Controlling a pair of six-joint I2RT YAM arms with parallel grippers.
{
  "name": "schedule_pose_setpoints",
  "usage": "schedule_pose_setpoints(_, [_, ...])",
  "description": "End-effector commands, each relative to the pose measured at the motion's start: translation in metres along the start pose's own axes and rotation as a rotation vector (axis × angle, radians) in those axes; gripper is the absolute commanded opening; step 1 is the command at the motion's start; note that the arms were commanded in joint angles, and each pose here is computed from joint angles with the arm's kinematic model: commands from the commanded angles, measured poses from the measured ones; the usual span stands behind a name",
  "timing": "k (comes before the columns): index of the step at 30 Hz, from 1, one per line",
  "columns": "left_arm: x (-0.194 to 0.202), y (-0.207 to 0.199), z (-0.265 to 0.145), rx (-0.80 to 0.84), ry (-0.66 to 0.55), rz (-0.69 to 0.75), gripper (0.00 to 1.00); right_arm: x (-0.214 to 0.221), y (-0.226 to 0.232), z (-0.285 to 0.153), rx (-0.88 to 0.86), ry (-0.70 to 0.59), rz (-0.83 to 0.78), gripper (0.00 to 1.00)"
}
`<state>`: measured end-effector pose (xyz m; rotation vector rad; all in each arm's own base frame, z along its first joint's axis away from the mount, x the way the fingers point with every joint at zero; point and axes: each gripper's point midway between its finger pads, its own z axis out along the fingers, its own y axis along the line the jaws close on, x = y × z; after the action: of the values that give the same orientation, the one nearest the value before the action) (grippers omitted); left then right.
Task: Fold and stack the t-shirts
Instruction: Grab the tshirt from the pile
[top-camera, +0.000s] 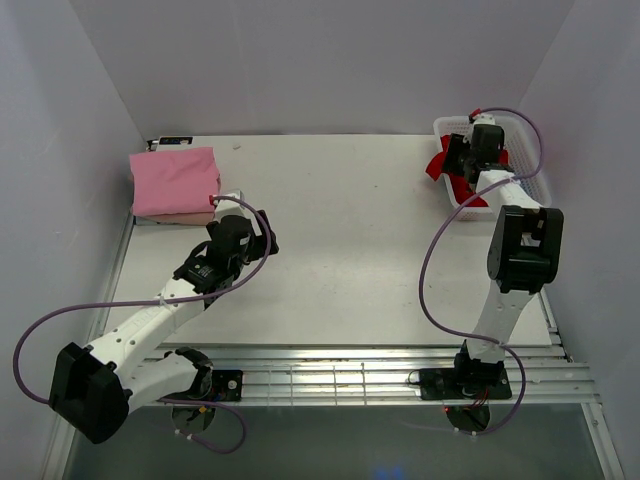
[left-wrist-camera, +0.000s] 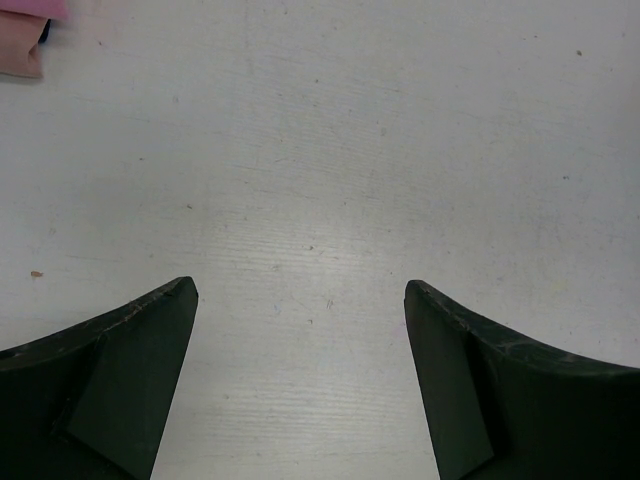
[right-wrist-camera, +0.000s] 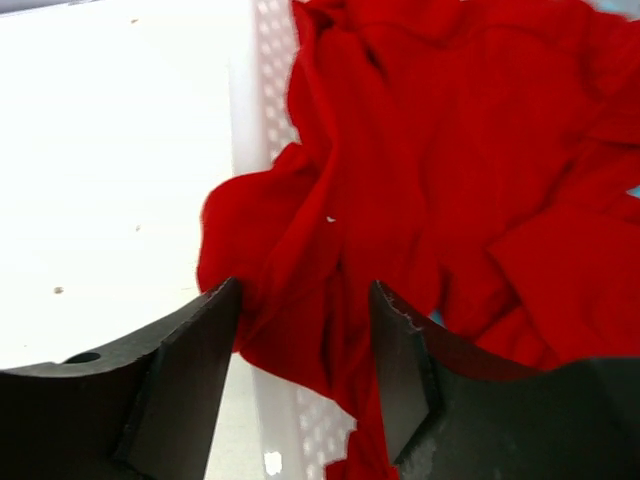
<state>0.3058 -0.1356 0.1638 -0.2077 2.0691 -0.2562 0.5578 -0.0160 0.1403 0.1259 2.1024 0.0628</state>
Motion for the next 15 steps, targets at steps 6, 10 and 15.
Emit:
schedule_pose_setpoints(6, [-0.003, 0.004, -0.008, 0.001, -0.027, -0.002, 0.95, 0.001, 0.019, 0.020, -0.122, -0.010, 0.023, 0.48])
schedule_pose_setpoints(10, [0.000, 0.006, -0.008, -0.001, -0.023, -0.007, 0.95, -0.003, 0.020, 0.016, -0.128, -0.024, 0.033, 0.08])
schedule_pose_setpoints(15, [0.008, 0.002, -0.004, 0.010, 0.009, -0.010, 0.95, -0.015, 0.018, 0.009, -0.111, -0.046, 0.016, 0.13])
